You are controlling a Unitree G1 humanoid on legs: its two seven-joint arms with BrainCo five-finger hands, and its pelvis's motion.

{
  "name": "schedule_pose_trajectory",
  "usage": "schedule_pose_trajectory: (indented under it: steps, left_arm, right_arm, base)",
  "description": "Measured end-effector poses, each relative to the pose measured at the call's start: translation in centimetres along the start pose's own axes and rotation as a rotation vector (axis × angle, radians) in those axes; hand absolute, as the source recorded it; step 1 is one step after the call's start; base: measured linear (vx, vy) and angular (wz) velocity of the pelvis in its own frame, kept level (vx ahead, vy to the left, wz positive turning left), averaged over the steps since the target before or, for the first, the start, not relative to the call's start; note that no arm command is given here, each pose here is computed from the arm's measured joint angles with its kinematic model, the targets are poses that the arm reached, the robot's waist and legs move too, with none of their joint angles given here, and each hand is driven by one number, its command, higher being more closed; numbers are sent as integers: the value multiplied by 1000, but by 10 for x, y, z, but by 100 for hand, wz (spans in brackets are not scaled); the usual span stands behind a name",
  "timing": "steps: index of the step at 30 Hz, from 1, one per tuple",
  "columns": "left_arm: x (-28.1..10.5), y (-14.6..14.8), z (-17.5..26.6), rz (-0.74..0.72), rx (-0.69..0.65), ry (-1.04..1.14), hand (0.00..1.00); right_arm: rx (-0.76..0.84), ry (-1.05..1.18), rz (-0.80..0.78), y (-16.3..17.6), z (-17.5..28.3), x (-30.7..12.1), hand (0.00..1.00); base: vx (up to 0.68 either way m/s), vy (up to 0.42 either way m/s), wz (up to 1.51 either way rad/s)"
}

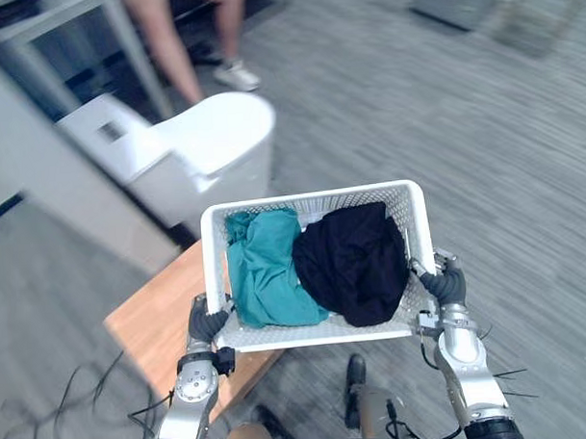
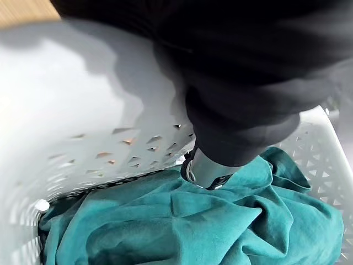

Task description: Pick up the laundry basket with both hands and put the clothes into the washing machine.

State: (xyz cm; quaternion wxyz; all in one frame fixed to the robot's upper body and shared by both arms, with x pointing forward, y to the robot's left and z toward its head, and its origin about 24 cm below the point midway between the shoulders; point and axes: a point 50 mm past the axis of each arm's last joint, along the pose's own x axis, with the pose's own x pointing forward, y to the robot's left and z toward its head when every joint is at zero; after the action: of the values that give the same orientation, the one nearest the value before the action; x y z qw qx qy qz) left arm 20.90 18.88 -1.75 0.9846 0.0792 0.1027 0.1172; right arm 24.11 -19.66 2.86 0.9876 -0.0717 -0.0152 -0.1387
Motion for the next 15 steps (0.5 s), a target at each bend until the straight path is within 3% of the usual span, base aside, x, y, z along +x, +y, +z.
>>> schedule_pose_trajectory:
  steps: [5,10,15]
  left_arm:
    - [-10,4,-13,18,-7,60,100]
    - [-34,0,-35,41,-50,165,100]
    - [-29,0,-33,54,-64,159,100]
  right_arm:
    - [-31,13,47,6,-3,2,100]
    - [-97,34,111,5,-7,2,100]
    - [-105,16,112,4,-2,2,100]
  base:
    - [215,-159,-218]
    - [225,112,-173]
    - [332,148,-70]
